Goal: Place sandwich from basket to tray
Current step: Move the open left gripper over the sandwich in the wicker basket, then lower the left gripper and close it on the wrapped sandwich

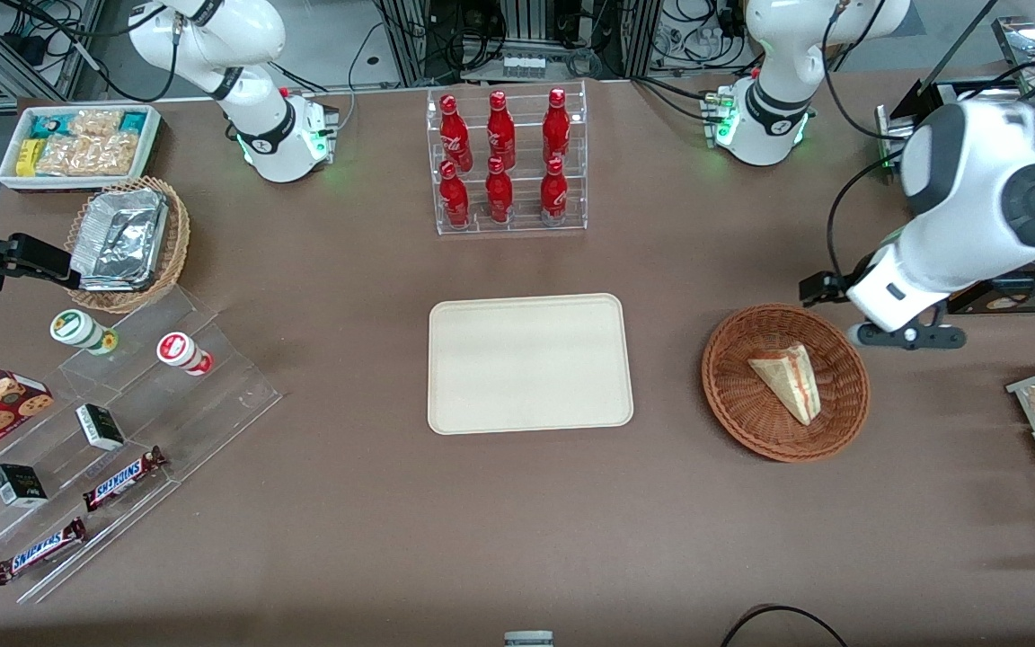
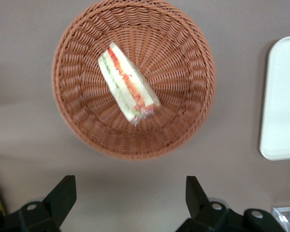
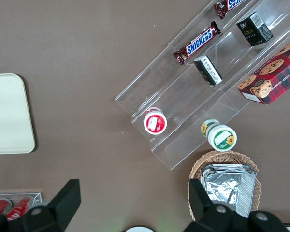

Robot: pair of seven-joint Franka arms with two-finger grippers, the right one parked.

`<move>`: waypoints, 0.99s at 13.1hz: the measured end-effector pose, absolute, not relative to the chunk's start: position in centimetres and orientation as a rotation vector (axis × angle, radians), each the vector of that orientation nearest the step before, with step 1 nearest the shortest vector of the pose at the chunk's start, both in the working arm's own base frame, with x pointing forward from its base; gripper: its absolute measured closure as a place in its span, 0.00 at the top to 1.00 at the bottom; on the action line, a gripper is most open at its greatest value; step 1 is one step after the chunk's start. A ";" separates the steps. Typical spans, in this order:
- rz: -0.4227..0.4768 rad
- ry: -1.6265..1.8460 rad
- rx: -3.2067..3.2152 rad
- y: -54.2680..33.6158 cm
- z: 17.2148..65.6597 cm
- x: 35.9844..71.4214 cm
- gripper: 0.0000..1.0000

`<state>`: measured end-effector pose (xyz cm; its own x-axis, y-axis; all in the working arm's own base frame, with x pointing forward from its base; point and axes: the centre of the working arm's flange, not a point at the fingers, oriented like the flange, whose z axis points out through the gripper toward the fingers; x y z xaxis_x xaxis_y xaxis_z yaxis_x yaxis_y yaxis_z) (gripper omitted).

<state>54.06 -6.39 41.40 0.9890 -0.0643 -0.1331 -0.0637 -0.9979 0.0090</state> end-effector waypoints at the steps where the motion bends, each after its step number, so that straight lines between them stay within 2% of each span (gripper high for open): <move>1: -0.170 -0.099 3.129 -6.3 39.6 53.7 1.00; 3: -0.101 -0.086 3.129 -6.2 37.0 53.1 1.00; 6: -0.040 0.056 3.129 -6.2 36.0 53.1 1.00; 10: -0.009 0.640 3.057 -6.3 34.4 53.8 1.00; 13: -0.031 0.938 2.979 -6.3 32.3 54.1 1.00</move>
